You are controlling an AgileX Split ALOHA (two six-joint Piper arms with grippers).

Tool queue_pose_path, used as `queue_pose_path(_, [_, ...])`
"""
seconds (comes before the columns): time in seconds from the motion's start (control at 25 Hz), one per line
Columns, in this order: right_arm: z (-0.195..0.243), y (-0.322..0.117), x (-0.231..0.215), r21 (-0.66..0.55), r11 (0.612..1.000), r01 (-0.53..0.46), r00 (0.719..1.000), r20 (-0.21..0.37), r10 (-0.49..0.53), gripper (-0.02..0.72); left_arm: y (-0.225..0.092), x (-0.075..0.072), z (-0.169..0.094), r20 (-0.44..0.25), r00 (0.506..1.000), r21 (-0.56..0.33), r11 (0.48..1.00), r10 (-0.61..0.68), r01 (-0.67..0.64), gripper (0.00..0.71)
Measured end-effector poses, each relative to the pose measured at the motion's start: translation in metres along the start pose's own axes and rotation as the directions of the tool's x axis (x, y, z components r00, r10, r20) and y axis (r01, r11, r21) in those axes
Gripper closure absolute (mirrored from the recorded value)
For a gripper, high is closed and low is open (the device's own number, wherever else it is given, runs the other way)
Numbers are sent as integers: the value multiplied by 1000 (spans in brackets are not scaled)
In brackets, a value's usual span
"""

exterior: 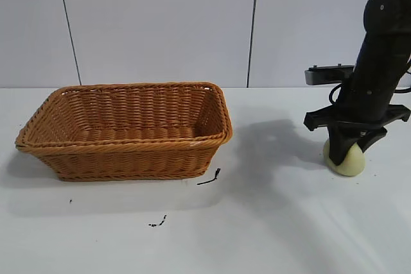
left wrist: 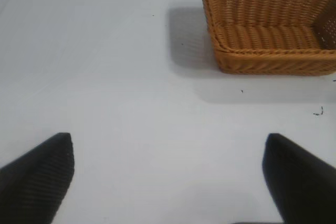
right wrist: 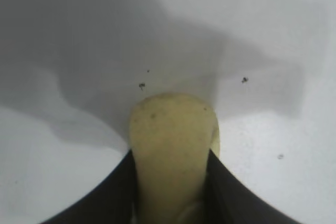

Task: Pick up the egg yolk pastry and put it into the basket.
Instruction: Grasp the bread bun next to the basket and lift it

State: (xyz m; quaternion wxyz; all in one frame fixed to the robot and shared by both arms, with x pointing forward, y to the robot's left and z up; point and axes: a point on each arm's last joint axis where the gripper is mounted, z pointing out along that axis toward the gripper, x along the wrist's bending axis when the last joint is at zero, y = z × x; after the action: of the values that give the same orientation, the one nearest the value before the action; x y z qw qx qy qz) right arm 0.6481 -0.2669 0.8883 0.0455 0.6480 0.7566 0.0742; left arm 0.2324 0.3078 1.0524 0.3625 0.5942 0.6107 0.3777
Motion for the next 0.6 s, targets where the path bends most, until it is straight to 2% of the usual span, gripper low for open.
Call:
queue_pose_path(0.12, [0, 0, 0, -2, 1000, 0, 1000, 0, 0, 580, 0, 0, 0, 0, 1000, 0, 1000, 0, 0, 14])
queue_pose_path(0.36, [-14, 1, 1, -17, 1000, 2, 1000, 1, -2, 592, 0, 0, 0, 0, 1000, 0, 1000, 0, 0, 14])
queue_pose_path(0.6, [-85, 17, 3, -119, 993, 12, 1000, 5, -11, 598, 0, 0, 0, 0, 1000, 0, 1000, 0, 0, 14])
